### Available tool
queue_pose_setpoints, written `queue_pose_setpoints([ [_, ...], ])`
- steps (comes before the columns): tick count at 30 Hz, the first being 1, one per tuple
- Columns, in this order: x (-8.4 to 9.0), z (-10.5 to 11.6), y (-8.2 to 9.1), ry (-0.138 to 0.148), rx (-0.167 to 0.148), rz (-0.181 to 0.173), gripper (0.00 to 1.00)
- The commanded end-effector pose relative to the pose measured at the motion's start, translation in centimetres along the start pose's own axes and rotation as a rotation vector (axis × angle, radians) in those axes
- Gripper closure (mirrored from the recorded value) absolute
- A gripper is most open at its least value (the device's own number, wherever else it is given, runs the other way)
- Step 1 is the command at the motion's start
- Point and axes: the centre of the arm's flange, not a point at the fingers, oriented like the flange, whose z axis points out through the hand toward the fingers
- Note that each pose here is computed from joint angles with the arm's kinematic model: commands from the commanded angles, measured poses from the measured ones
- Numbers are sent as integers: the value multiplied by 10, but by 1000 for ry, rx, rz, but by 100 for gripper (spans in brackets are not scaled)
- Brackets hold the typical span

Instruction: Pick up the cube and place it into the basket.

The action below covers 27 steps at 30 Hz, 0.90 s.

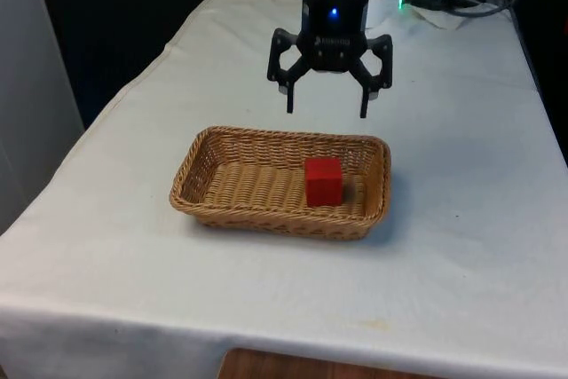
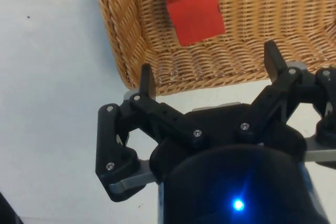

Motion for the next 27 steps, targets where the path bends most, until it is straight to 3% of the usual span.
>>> queue_pose_setpoints([
  [1,-1,-6,0,-2,-2,-3,0],
  [13,-3,-37,3,10,7,-6,0],
  [27,-12,-44,3,22,14,-10,0],
])
